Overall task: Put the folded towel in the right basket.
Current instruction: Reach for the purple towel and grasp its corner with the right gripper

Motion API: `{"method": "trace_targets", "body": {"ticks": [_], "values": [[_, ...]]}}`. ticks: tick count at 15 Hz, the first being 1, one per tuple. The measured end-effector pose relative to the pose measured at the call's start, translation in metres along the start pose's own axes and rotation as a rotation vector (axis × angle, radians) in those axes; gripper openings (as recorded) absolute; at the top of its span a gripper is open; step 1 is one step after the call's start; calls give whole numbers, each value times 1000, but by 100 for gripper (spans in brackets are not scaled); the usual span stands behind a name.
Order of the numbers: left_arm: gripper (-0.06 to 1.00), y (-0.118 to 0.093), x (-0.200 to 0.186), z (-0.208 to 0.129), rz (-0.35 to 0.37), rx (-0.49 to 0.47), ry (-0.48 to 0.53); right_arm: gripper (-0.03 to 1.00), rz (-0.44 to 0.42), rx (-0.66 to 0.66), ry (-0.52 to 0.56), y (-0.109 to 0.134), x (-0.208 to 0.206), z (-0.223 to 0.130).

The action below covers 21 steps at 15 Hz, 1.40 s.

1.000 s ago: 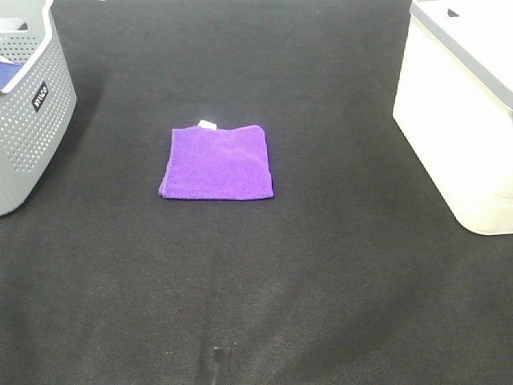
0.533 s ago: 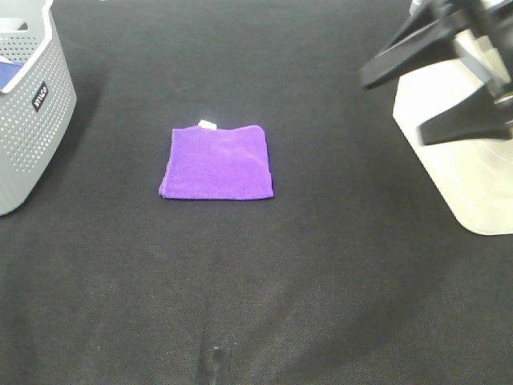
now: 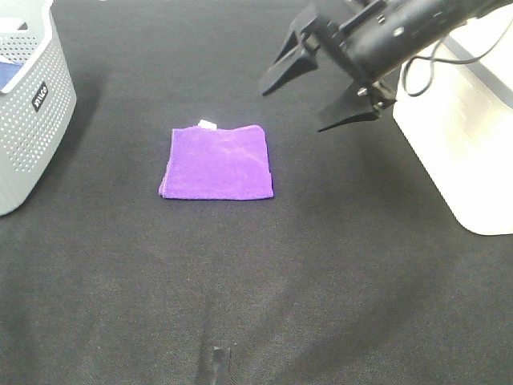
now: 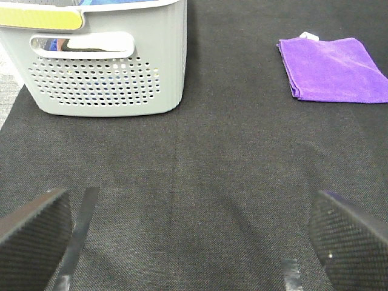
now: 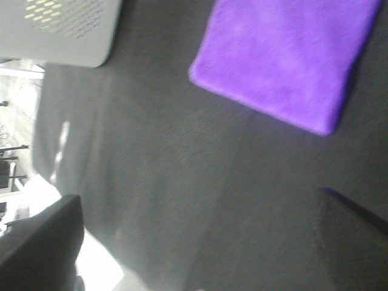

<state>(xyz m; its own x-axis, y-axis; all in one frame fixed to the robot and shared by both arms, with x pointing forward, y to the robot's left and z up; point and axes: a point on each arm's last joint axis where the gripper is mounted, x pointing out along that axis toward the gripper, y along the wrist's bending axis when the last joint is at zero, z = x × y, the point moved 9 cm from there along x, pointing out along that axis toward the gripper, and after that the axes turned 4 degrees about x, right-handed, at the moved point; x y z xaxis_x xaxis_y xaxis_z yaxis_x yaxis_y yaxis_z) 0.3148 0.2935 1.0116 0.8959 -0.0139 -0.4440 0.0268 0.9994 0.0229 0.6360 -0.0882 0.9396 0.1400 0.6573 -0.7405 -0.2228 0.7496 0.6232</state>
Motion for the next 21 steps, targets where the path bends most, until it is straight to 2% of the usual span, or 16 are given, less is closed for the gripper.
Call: {"method": "trace_targets", "body": {"ticks": [3,7,11,14,21], "values": [[99,0,0,0,0,0,0,96,-47,-6,60,-34,41,19],[99,0,0,0,0,0,0,95,-35,-36,64,-55,79,54],[99,0,0,0,0,0,0,94,-100,-26,63,-89,99,68],[99,0,0,0,0,0,0,94,-110,30,66,-115,111,66],[99,0,0,0,0,0,0,93,-69,68,73,-112,125,64]]}}
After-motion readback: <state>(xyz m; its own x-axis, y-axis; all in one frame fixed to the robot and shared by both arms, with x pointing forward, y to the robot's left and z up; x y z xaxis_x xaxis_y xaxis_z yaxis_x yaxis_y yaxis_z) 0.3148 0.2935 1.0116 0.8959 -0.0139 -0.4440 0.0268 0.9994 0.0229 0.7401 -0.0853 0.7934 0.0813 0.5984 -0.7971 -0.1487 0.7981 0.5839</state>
